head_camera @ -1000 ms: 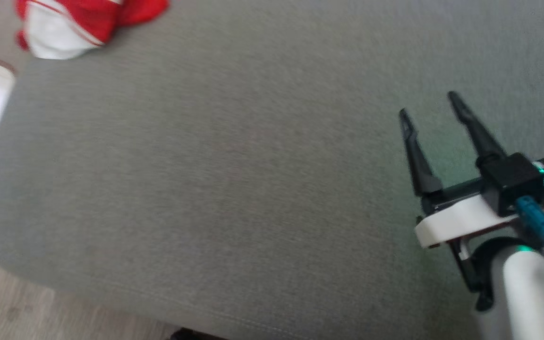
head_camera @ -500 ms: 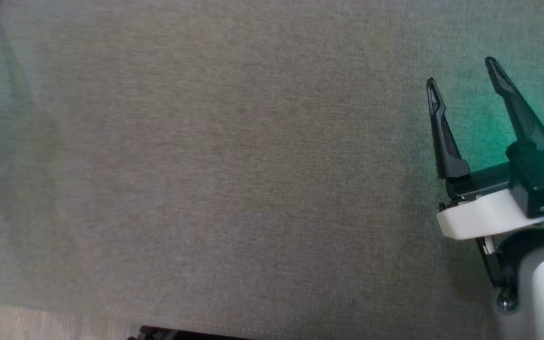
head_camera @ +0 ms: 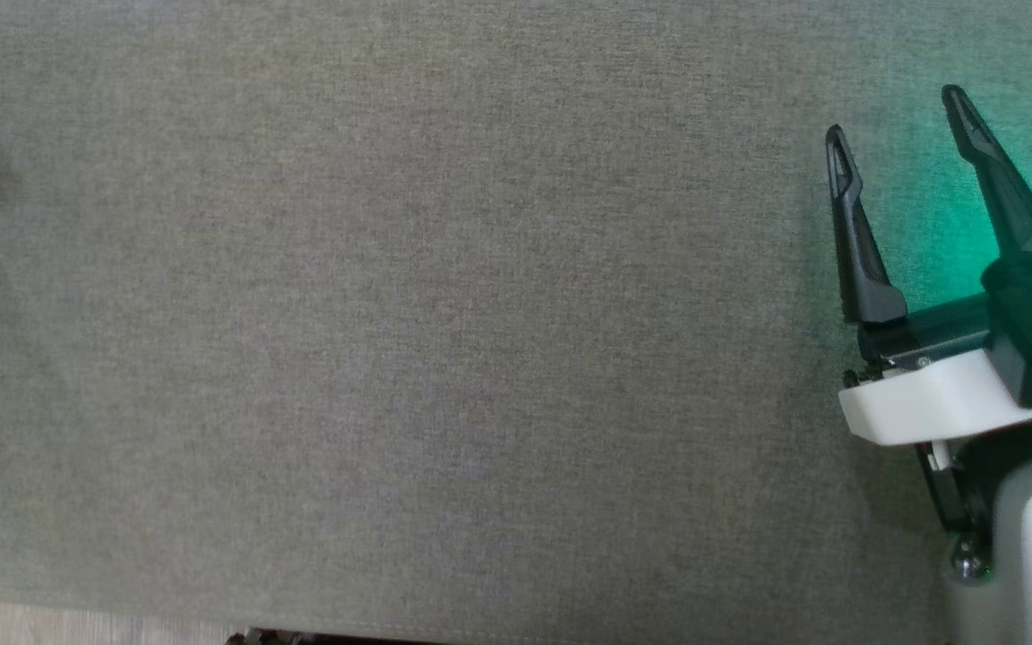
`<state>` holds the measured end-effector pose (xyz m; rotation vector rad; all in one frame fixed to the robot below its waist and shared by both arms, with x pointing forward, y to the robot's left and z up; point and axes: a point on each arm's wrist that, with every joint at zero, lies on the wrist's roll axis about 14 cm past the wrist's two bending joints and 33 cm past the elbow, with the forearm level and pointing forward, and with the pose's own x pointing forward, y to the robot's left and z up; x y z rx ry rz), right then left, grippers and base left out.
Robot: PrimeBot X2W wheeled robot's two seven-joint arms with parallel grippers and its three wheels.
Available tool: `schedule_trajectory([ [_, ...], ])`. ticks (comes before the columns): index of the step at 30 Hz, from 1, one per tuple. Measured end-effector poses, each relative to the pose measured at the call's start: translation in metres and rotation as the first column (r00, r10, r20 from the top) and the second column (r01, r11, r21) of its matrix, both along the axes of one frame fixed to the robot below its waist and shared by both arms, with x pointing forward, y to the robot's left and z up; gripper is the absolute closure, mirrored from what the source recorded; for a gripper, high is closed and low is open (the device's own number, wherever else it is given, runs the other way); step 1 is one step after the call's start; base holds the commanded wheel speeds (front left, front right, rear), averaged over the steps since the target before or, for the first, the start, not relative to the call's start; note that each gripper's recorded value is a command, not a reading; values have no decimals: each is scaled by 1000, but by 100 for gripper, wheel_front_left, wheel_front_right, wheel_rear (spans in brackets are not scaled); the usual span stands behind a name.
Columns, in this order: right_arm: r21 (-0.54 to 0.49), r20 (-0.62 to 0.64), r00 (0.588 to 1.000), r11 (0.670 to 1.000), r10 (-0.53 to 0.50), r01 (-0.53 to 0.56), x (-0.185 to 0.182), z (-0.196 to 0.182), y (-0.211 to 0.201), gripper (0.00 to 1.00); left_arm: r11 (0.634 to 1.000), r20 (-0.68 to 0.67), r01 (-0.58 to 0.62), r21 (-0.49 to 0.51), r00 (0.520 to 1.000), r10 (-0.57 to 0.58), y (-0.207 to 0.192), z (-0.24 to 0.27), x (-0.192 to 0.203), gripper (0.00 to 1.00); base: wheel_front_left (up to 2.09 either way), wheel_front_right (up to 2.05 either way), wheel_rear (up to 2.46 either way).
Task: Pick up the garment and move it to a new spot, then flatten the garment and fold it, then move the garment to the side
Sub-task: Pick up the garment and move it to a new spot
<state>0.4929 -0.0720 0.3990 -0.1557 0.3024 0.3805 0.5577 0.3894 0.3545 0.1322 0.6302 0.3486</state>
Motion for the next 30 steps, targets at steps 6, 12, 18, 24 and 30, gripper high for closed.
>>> schedule_trajectory([
  [6, 8, 26, 1000, 1000, -1, 1, 3, 7, 0, 0, 999, 61, 2, 36, 998, -4, 12, 19, 1, 100, 0, 0, 0],
  [12, 33, 51, 999, 999, -8, 7, -1, 18, -2, 0, 996, 133, 47, 82, 989, -58, 18, 58, 6, 100, 0, 0, 0],
  [18, 79, 102, 994, 996, -42, 34, -10, 46, -12, 0, 975, 231, 165, 151, 953, -197, 1, 132, 24, 100, 0, 0, 0],
  [24, 134, 163, 981, 987, -106, 84, -31, 82, -32, 0, 912, 324, 331, 242, 858, -398, -59, 224, 37, 100, 0, 0, 0],
  [30, 193, 182, 969, 972, -169, 133, -70, 102, -51, 0, 816, 423, 523, 248, 699, -577, -166, 294, 25, 100, 0, 0, 0],
])
